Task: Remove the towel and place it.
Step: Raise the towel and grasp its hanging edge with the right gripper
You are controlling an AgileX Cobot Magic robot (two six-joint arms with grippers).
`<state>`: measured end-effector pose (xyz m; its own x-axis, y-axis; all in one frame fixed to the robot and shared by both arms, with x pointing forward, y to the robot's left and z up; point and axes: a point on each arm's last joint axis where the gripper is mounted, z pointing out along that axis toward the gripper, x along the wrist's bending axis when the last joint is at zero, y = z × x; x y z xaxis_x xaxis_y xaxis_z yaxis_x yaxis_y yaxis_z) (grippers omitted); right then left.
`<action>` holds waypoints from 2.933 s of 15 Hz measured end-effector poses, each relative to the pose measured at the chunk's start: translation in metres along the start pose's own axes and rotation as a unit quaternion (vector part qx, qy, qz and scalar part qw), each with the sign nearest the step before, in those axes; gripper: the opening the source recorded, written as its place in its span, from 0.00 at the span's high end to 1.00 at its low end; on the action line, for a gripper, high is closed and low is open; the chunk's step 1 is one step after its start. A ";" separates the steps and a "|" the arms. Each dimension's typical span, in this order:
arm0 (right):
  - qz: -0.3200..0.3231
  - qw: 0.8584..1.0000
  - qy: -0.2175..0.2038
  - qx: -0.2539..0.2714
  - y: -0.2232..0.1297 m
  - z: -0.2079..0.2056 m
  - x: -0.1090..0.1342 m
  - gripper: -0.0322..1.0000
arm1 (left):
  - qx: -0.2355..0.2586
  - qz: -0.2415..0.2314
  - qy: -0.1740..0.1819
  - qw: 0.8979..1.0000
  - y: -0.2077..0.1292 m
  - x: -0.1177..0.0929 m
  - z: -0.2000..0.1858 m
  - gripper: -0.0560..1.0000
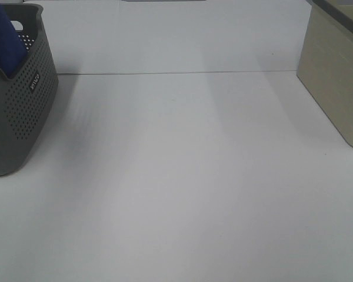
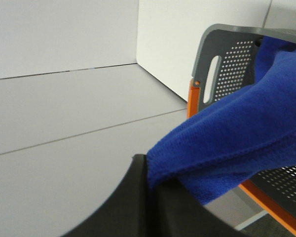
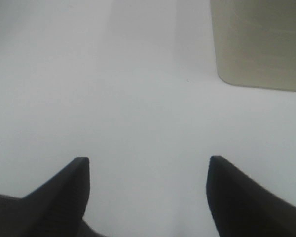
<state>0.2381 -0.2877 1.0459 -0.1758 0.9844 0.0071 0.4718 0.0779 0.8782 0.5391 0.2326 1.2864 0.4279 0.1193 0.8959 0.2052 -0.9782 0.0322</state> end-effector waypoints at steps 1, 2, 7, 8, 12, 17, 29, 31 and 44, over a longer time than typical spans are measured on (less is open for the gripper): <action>-0.009 1.000 0.023 -0.016 0.008 0.004 0.003 0.32 | -0.015 0.014 0.018 1.000 0.009 0.001 -0.012 0.95; -0.013 0.999 0.038 -0.026 0.014 0.006 0.006 0.32 | -0.024 0.021 0.027 0.999 0.014 0.001 -0.018 0.95; -0.081 0.972 0.213 -0.056 0.061 0.054 0.027 0.32 | -0.126 0.070 0.072 0.987 0.063 -0.007 -0.061 0.95; -0.078 0.968 0.232 -0.060 0.065 0.060 0.029 0.32 | -0.154 0.079 0.075 0.982 0.075 -0.011 -0.069 0.95; -0.069 0.936 0.334 -0.084 0.088 0.144 0.032 0.32 | -0.274 0.098 0.047 0.955 0.136 -0.041 -0.091 0.95; -0.073 0.900 0.425 -0.069 0.078 0.215 0.034 0.32 | -0.329 0.106 0.030 0.938 0.164 -0.058 -0.101 0.95; -0.062 0.859 0.502 -0.079 0.093 0.290 0.037 0.29 | -0.391 0.093 0.010 0.916 0.189 -0.070 -0.101 0.95; -0.075 0.842 0.530 -0.075 0.093 0.288 0.058 0.29 | -0.392 0.101 0.012 0.914 0.195 -0.073 -0.098 0.95; -0.094 0.839 0.536 0.006 0.078 0.289 0.071 0.70 | -0.314 0.124 0.032 0.941 0.190 -0.073 -0.083 0.95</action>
<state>0.5121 -0.1664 0.9771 -0.9206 0.2486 0.3013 0.3573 0.2240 0.9067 0.4738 0.0235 1.2634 0.3370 -0.1164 0.9343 -0.4622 -0.8849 0.0565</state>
